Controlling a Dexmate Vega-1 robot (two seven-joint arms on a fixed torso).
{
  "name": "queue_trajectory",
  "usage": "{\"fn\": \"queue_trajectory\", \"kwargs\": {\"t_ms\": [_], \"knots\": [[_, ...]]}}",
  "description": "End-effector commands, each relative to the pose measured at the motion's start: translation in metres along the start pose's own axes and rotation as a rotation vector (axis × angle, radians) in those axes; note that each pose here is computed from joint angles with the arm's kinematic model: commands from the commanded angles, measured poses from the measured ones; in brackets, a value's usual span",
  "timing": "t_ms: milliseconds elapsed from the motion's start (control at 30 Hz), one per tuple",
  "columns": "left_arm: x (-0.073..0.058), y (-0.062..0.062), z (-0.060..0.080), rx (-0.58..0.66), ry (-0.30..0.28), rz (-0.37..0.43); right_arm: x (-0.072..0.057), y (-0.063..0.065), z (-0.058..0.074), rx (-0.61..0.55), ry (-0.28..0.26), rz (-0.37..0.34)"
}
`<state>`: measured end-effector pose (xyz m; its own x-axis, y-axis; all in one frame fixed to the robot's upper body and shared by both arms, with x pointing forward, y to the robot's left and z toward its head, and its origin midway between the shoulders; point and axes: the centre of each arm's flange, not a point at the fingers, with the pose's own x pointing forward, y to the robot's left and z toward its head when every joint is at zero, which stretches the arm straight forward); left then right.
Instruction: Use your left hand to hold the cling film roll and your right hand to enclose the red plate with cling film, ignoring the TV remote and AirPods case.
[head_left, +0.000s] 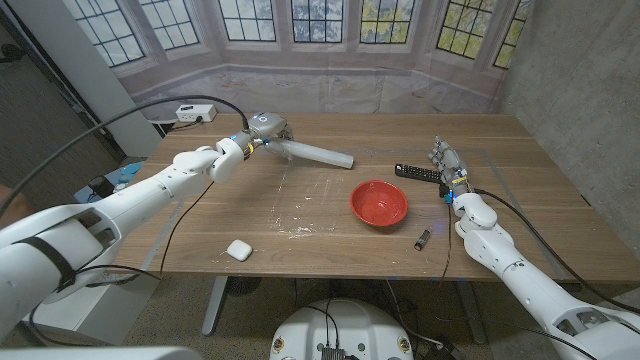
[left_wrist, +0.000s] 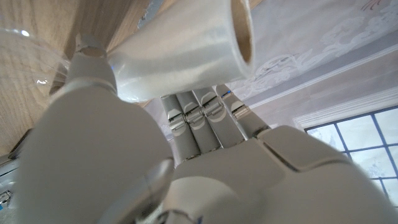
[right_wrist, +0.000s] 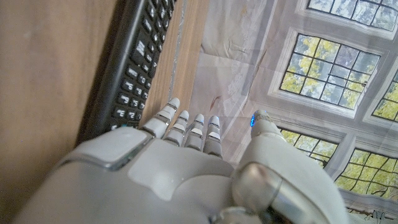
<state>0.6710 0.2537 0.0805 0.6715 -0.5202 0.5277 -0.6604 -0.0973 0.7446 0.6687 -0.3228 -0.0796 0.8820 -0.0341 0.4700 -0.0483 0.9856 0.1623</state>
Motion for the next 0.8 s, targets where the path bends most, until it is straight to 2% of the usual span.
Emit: {"fn": "queue_trajectory", "kwargs": {"t_ms": [33,433,800], "knots": [[0.0026,0.0066,-0.0012,-0.003,-0.007,0.021,0.0019,0.0021,-0.0012,0.0,0.004,-0.006],[0.0027,0.0081,-0.0052,-0.02,-0.009,0.053,0.0058,0.0055,-0.0026,-0.002,0.012,-0.007],[0.0047,0.0159,-0.0027,-0.033,-0.019,0.096,0.0064,0.0055,-0.0034,-0.002,0.016,-0.01]]}}
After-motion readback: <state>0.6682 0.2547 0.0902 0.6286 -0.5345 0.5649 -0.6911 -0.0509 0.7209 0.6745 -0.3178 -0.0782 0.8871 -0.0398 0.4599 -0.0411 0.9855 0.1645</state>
